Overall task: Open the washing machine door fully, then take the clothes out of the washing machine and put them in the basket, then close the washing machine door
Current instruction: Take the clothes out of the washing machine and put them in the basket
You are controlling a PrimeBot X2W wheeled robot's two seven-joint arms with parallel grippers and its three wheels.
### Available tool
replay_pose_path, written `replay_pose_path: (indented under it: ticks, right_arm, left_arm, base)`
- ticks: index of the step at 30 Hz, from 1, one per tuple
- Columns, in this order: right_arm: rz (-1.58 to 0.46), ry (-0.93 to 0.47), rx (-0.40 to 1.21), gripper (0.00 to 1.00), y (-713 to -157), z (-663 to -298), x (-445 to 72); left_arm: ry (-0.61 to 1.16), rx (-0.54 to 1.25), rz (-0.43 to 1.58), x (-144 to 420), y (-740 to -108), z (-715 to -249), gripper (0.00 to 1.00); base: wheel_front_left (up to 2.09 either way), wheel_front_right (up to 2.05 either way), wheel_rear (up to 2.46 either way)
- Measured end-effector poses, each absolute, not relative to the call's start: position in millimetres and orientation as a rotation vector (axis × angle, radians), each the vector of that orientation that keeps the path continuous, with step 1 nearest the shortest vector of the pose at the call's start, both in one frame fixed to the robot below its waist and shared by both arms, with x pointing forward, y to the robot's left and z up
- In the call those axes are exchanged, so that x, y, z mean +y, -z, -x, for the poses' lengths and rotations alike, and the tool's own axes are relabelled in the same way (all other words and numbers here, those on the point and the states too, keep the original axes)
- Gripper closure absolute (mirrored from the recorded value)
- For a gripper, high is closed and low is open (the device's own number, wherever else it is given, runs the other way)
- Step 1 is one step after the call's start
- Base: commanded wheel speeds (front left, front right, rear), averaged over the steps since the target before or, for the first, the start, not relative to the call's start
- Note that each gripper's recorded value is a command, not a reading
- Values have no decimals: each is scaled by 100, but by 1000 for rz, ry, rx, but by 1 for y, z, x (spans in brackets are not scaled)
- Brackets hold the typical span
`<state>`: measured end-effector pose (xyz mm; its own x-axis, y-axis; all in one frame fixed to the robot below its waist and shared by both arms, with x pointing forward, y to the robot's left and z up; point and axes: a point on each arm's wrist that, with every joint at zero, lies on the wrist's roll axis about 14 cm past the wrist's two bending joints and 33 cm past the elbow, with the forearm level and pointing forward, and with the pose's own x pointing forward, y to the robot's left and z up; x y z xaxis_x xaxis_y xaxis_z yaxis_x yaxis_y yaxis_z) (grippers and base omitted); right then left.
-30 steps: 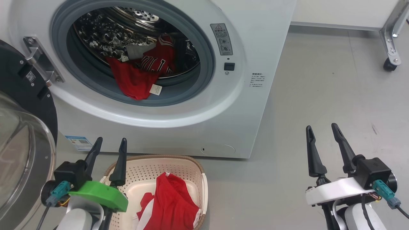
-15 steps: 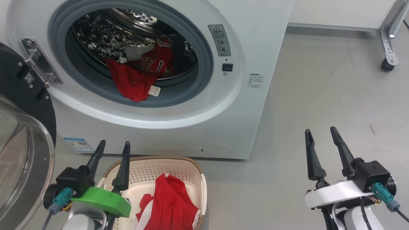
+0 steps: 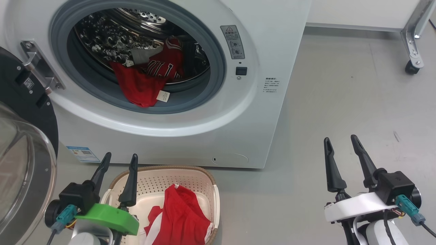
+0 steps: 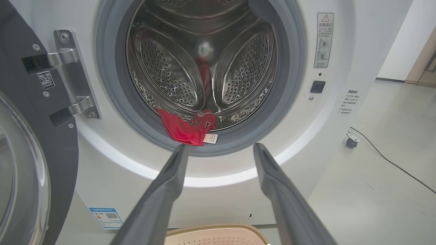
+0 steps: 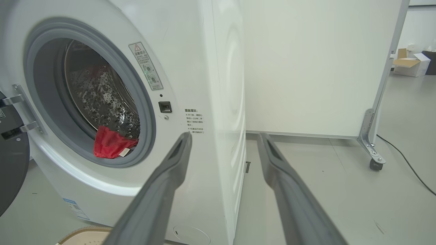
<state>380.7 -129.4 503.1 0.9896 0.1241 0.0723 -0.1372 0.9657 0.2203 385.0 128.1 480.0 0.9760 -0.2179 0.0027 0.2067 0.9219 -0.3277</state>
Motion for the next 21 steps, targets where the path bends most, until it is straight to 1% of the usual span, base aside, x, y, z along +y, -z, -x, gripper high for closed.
replay_pose_path:
  ticks: [14, 21]
  right_arm:
    - [-230, -131, -51, 0, -501, -381, -129]
    - [-234, -125, -21, 0, -490, -383, -130]
  left_arm:
    - [217, 33, 339, 128, -479, -387, 0]
    - [230, 56, 336, 124, -470, -393, 0]
  base:
    - [0, 0, 0]
    - [0, 0, 0]
